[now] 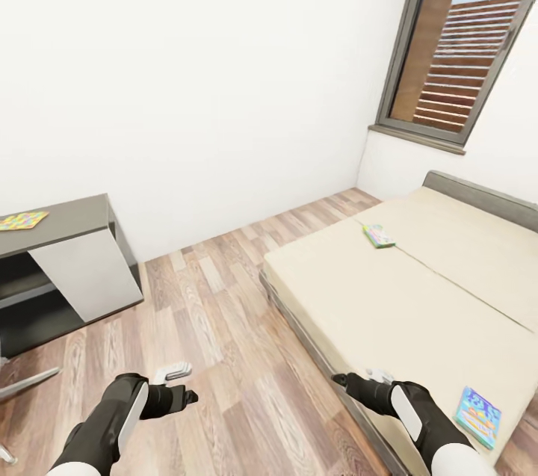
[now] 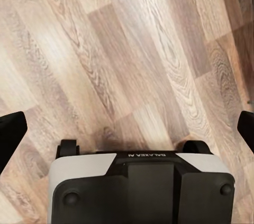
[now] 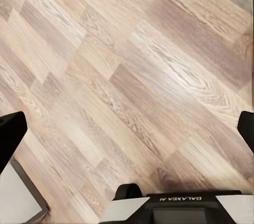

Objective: Put all the toys in the child's room - the three board games (two on the bed and one on the table), the two jigsaw puzzles on the table, and the tennis ball on the table - inside the toy box on the table in the child's room.

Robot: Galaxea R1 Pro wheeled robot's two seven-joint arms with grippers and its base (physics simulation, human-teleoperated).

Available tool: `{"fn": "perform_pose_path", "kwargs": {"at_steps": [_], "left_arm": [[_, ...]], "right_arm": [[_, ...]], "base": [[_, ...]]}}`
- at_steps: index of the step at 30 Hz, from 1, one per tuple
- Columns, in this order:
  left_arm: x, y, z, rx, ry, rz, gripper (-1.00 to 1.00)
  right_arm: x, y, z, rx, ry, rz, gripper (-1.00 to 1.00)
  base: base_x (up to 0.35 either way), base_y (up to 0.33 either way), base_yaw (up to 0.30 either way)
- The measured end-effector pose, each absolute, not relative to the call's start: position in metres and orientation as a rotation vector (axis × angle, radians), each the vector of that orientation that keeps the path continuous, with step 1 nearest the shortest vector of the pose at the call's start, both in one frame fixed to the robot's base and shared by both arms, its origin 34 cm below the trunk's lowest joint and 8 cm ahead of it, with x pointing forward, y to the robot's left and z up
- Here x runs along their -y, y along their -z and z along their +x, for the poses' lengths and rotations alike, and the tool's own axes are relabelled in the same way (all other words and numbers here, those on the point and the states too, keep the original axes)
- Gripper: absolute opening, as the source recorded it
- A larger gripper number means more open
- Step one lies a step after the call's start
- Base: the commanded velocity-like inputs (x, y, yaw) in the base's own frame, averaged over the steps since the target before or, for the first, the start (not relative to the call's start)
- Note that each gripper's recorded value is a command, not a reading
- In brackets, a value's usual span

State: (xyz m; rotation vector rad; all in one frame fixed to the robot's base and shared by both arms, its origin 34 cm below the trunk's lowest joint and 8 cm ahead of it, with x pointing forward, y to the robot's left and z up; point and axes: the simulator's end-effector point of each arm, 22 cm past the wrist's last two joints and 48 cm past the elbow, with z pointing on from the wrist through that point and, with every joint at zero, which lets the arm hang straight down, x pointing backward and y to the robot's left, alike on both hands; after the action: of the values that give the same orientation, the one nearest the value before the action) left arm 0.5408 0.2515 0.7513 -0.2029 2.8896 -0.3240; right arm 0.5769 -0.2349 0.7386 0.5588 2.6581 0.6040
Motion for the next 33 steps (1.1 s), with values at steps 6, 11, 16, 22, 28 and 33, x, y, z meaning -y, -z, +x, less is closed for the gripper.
{"fn": "perform_pose_path", "kwargs": {"at_steps": [6,11,16,22,28,33], "left_arm": [[-0.252,-0.749,0.539,-2.896,0.323,-0.206,1.0],[-0.252,-0.746,0.538,-2.9,0.324,-0.208,1.0],[-0.253,-0.744,0.537,-2.904,0.324,-0.211,1.0],[-0.254,-0.743,0.537,-2.906,0.322,-0.214,1.0],[-0.256,-0.766,0.556,-2.856,0.368,-0.202,1.0],[-0.251,-0.816,0.577,-2.746,0.623,-0.125,1.0]], "right_arm": [[0.234,-0.736,0.575,-2.663,-0.607,0.561,1.0],[0.232,-0.732,0.57,-2.687,-0.617,0.567,1.0],[0.229,-0.729,0.563,-2.72,-0.635,0.575,1.0],[0.228,-0.726,0.56,-2.735,-0.639,0.579,1.0],[0.239,-0.725,0.56,-2.738,-0.62,0.577,1.0],[0.254,-0.735,0.57,-2.687,-0.673,0.557,1.0]], "base": [[0.0,0.0,-0.221],[0.0,0.0,-0.216],[0.0,0.0,-0.213],[0.0,0.0,-0.197],[0.0,0.0,-0.08],[0.0,0.0,-0.007]]}}
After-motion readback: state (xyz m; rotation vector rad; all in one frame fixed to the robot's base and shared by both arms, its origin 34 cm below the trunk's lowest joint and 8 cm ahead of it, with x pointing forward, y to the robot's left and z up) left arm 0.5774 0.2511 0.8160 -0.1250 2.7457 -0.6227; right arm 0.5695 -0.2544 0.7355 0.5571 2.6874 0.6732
